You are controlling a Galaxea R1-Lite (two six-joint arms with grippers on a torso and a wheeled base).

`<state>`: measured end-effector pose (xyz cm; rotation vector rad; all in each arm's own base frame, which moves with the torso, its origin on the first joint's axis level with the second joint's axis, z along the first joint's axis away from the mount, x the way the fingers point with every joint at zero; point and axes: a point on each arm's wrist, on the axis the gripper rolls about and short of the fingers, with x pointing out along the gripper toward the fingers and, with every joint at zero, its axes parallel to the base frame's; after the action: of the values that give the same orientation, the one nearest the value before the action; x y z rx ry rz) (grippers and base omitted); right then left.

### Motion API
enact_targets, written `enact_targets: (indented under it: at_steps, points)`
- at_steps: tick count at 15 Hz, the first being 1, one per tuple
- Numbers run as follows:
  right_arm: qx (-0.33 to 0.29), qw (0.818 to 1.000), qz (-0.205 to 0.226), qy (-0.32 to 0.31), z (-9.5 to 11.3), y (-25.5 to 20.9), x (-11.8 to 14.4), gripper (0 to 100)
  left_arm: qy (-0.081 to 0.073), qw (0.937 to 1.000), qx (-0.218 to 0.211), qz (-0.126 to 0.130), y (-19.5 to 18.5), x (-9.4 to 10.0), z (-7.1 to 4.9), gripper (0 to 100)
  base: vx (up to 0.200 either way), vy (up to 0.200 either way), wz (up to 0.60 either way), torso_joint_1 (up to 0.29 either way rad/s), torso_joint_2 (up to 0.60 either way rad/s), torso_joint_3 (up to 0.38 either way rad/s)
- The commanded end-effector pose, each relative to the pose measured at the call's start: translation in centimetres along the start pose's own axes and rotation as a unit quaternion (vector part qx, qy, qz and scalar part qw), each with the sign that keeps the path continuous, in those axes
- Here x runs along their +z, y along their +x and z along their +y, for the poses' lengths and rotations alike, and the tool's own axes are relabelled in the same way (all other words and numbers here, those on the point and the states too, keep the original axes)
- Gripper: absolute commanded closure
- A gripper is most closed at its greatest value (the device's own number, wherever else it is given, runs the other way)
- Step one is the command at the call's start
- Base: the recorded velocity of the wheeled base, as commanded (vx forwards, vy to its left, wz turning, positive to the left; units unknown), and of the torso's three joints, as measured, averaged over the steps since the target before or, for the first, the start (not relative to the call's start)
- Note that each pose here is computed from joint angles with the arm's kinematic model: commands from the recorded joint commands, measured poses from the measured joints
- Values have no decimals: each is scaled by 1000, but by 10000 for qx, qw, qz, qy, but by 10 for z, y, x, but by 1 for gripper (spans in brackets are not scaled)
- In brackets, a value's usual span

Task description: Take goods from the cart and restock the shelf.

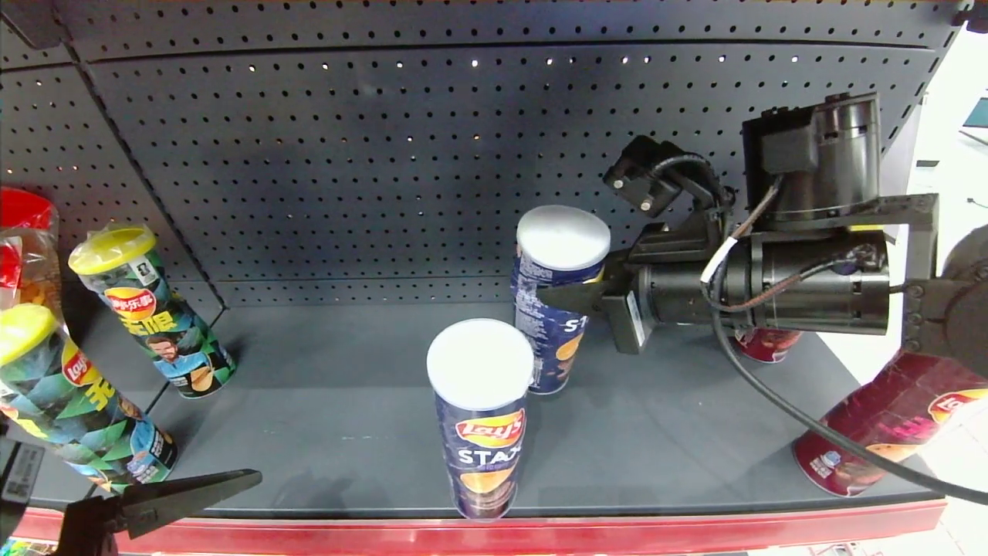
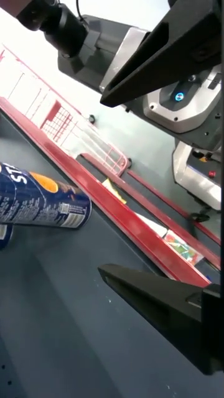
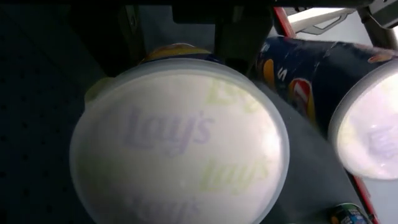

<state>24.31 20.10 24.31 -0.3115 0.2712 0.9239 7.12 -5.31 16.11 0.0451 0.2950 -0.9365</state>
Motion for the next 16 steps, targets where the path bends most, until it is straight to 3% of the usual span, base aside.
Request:
enact_targets:
  at_steps: [1,16]
  points:
    - [22,10000,7,-5,-3,14,2,100,32,10000,22,-78,-3,0,-1,0,0,0,0,0,0,0]
    - [120,9996,246,49,-6,45,-10,100,52,9996,246,-160,-5,4,0,0,0,0,0,0,0,0]
